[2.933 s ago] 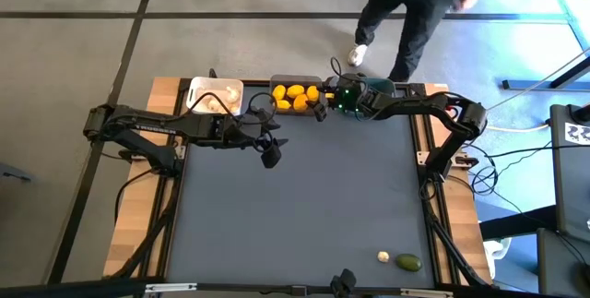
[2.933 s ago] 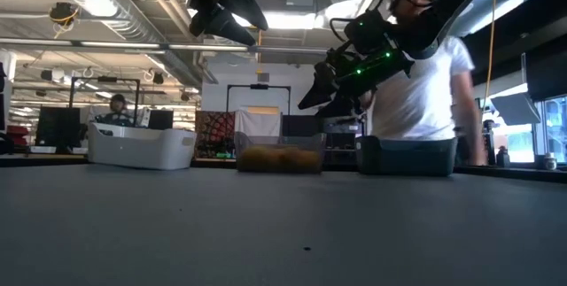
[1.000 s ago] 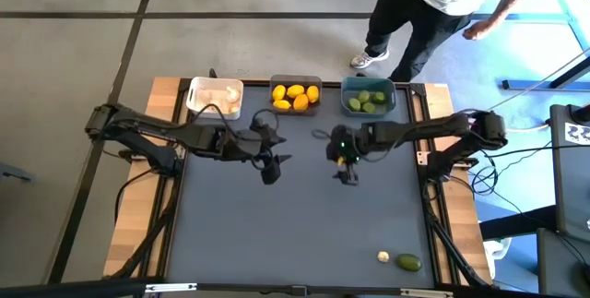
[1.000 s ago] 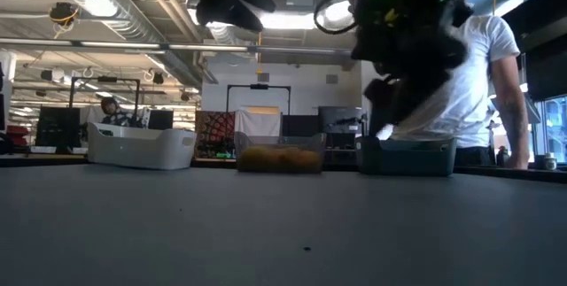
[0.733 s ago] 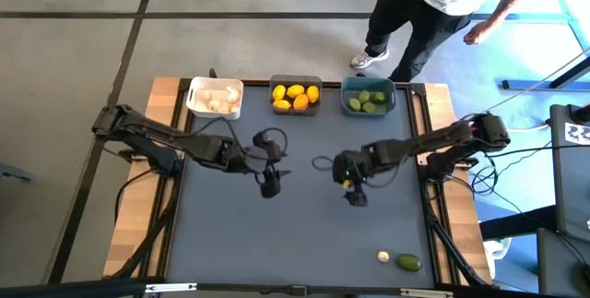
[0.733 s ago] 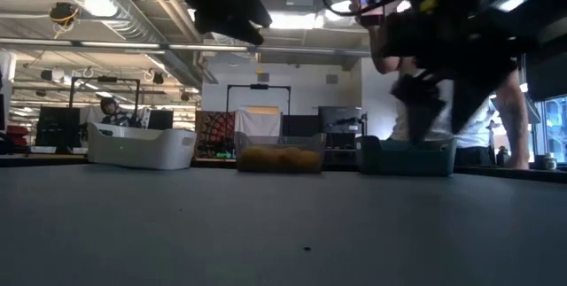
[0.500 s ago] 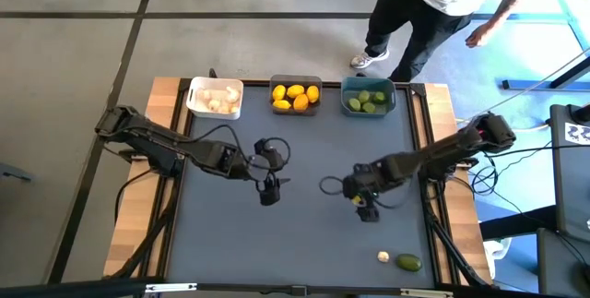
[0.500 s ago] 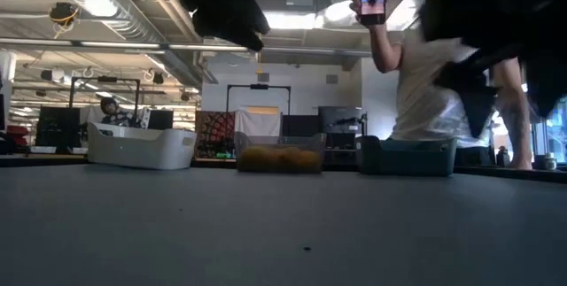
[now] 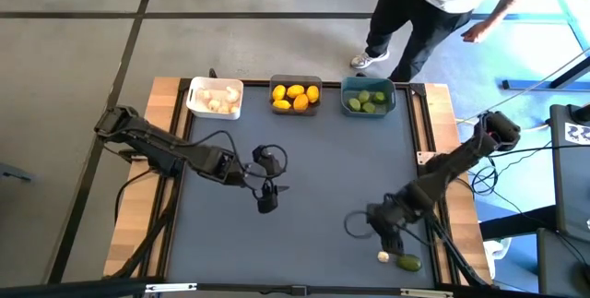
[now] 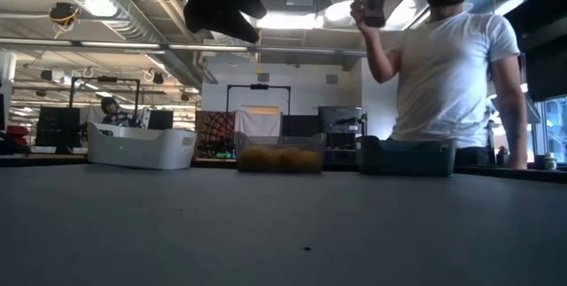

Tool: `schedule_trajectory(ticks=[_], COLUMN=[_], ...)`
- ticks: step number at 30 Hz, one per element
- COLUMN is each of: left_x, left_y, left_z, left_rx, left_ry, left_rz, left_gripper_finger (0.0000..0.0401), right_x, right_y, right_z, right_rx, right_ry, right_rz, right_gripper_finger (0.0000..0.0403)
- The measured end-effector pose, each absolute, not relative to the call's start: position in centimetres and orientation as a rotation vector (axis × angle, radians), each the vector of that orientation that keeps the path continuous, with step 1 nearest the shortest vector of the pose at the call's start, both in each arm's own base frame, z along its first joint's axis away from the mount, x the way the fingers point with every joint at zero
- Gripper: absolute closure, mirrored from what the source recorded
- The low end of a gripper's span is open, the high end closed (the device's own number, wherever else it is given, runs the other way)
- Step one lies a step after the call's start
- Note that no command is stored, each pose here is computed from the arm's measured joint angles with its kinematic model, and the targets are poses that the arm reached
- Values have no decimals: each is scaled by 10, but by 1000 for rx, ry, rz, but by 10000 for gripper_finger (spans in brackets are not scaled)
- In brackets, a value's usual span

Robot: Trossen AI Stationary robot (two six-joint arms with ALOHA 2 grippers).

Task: Sort produce into baskets
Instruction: Put the garlic into the white bin

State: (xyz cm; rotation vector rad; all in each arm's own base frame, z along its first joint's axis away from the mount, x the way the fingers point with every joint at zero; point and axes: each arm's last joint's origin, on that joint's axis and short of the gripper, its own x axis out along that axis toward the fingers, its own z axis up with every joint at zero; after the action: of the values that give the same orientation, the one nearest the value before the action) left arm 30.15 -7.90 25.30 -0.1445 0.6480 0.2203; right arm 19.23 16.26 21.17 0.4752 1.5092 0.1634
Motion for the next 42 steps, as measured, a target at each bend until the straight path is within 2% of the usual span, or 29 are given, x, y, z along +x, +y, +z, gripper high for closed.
schedule_trajectory(ticks=[6, 11, 20, 26, 37, 40, 42], left_x=[301, 301, 301, 301, 302, 302, 302], left_y=[-80, -80, -80, -80, -80, -80, -80], left_z=[253, 253, 253, 253, 253, 254, 254], left_rx=[-172, -188, -185, -185, -164, -164, -165], left_ry=[645, 643, 643, 642, 641, 633, 629], left_rz=[226, 232, 233, 234, 227, 226, 227], left_gripper_finger=[152, 152, 152, 152, 152, 152, 152], right_x=[164, 146, 150, 153, 152, 152, 155], right_y=[202, 230, 248, 255, 252, 252, 250], right_z=[214, 202, 168, 147, 142, 142, 142], right_rx=[444, 327, 231, 201, 150, 138, 140], right_ry=[1416, 1314, 1281, 1329, 1339, 1336, 1338], right_rz=[180, 194, 129, 108, 73, 79, 78], right_gripper_finger=[47, 47, 57, 123, 312, 342, 347])
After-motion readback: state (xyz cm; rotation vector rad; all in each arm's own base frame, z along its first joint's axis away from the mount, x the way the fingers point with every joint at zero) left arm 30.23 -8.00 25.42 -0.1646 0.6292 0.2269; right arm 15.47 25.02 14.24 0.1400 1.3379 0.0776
